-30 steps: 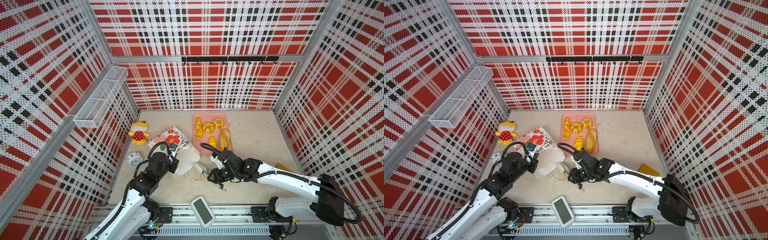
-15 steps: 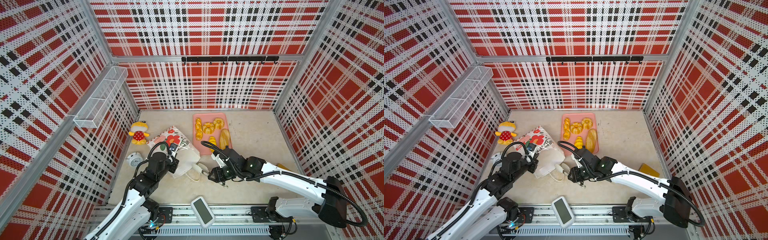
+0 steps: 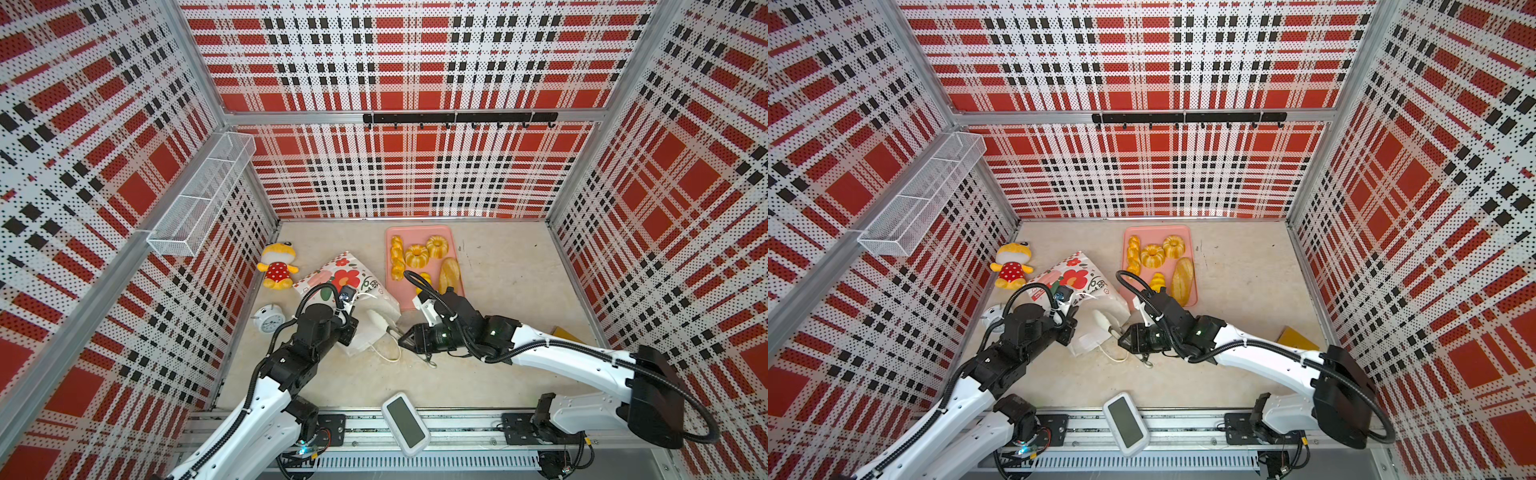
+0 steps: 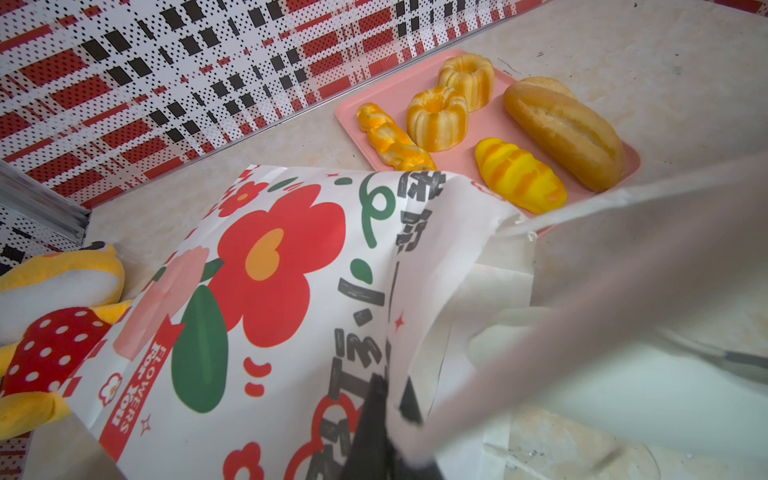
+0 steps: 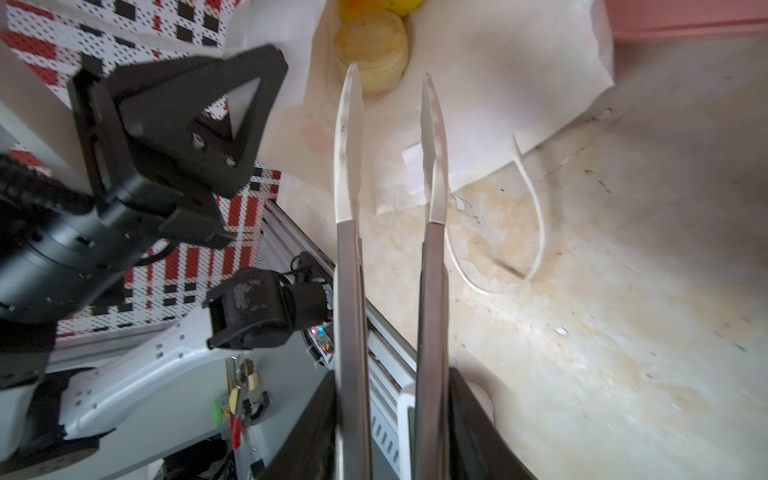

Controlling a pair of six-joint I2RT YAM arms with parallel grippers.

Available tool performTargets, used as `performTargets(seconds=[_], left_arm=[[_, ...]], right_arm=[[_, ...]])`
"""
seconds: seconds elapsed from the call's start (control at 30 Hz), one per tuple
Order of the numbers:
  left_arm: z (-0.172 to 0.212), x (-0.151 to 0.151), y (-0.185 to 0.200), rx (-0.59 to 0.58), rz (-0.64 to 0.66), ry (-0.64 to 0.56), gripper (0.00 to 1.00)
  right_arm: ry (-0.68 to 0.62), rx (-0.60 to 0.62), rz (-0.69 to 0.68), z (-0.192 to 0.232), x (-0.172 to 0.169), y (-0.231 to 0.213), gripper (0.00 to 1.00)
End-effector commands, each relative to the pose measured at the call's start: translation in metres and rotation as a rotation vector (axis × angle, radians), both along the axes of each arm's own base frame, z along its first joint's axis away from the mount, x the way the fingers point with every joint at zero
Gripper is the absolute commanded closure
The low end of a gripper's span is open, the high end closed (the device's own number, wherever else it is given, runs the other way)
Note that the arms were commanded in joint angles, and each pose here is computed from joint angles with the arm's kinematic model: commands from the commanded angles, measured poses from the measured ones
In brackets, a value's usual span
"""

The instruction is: Take the fake bread out of the paper bag

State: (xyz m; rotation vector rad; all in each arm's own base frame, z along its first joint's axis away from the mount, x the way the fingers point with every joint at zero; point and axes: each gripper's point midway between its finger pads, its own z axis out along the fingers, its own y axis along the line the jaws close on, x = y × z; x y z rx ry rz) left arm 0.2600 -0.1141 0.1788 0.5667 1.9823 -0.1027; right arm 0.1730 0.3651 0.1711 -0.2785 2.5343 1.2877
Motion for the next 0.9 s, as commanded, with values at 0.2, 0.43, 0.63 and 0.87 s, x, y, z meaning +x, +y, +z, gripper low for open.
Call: performTargets(seconds=[0.2, 0.43, 0.63, 0.87], left_arm=[[0.022, 0.005, -0.005, -0.018, -0.019, -0.058, 1.0], [0.018, 0.006, -0.006, -0.018, -0.029, -0.053, 1.0], [0.017, 0.007, -0.007, -0.02, -0.031, -0.053, 1.0], [0.016, 0.006, -0.006, -0.016, -0.038, -0.05, 1.0]], right_arm=[[0.067, 0.371, -0.172, 0.016, 0.047, 0.057, 0.61], [0.109, 0.478, -0.198, 0.011, 0.067, 0.086, 0.6], [0.17, 0.584, -0.218, 0.001, 0.079, 0.102, 0.59], [0.213, 0.616, -0.261, -0.017, 0.086, 0.105, 0.57]])
